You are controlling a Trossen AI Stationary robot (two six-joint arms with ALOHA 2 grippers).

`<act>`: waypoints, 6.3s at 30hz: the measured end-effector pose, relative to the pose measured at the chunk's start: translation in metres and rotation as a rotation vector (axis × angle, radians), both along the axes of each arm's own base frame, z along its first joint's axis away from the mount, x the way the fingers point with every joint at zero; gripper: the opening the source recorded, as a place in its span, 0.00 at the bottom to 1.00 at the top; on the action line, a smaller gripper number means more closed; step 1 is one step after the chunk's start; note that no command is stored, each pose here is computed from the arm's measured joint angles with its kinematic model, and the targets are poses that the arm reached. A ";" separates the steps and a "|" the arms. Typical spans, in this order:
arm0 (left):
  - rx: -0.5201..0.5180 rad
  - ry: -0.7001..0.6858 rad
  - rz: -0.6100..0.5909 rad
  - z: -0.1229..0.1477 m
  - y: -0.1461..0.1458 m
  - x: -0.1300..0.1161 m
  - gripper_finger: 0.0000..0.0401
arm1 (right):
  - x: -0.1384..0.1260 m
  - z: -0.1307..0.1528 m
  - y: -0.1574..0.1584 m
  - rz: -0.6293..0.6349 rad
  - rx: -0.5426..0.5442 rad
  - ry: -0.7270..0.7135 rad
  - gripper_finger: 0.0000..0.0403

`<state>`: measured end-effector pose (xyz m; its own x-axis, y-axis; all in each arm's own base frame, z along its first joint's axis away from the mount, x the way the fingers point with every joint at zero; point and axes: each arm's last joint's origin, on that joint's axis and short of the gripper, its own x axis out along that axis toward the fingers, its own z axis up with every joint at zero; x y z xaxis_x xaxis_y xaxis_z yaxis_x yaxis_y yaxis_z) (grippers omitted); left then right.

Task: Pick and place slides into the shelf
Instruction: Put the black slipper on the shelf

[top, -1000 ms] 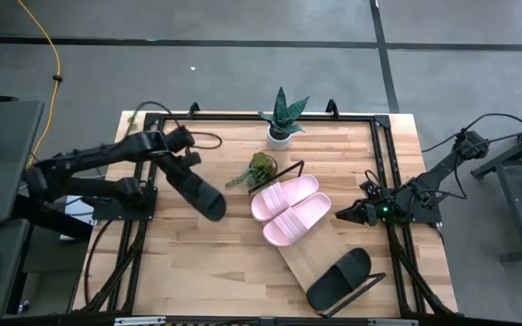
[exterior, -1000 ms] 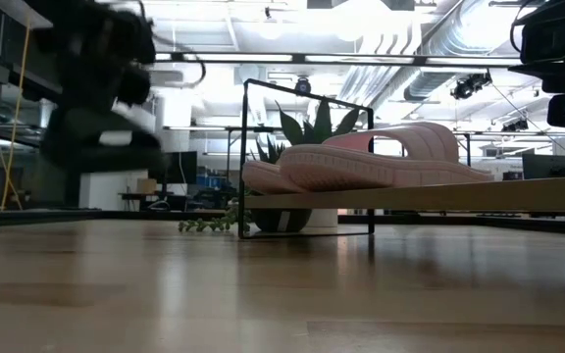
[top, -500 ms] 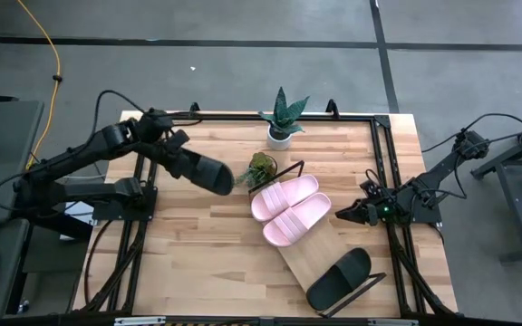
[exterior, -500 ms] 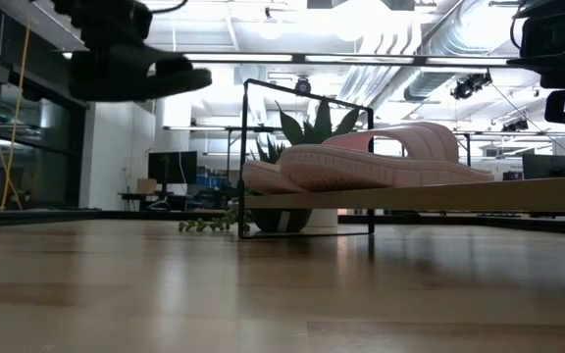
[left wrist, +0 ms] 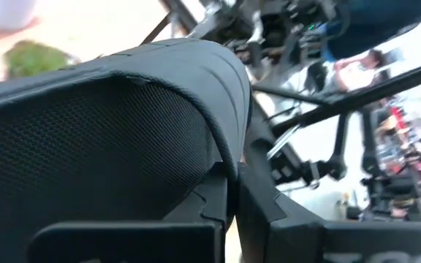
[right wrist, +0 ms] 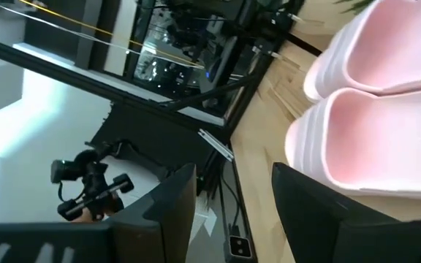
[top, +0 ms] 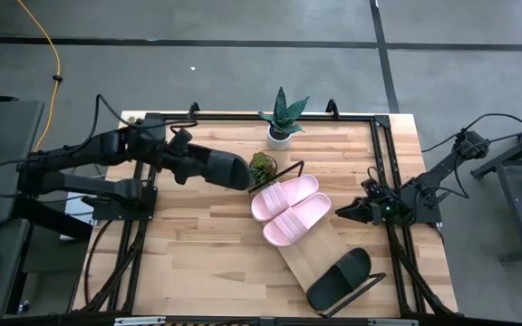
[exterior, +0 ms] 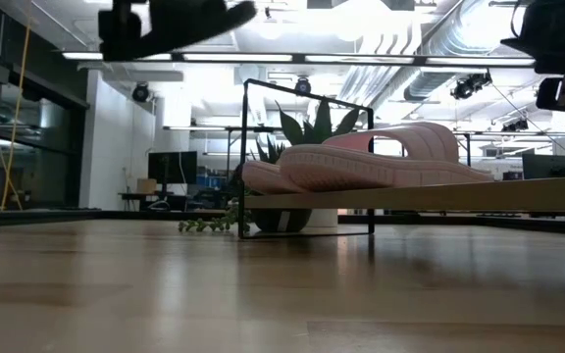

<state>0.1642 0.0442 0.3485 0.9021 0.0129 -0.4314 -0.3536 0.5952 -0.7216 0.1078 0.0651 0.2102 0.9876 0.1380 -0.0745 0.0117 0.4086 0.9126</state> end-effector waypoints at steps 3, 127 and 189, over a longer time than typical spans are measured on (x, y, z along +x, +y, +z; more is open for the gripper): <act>0.000 -0.058 0.028 0.005 -0.011 0.008 0.01 | 0.000 0.002 0.000 -0.004 0.004 -0.020 0.42; 0.366 -0.033 -0.015 0.048 -0.096 0.186 0.38 | -0.026 0.035 -0.014 0.341 -0.076 0.326 0.04; 0.363 -0.033 -0.022 0.047 -0.096 0.187 0.38 | -0.013 -0.066 -0.006 0.294 0.081 0.475 0.22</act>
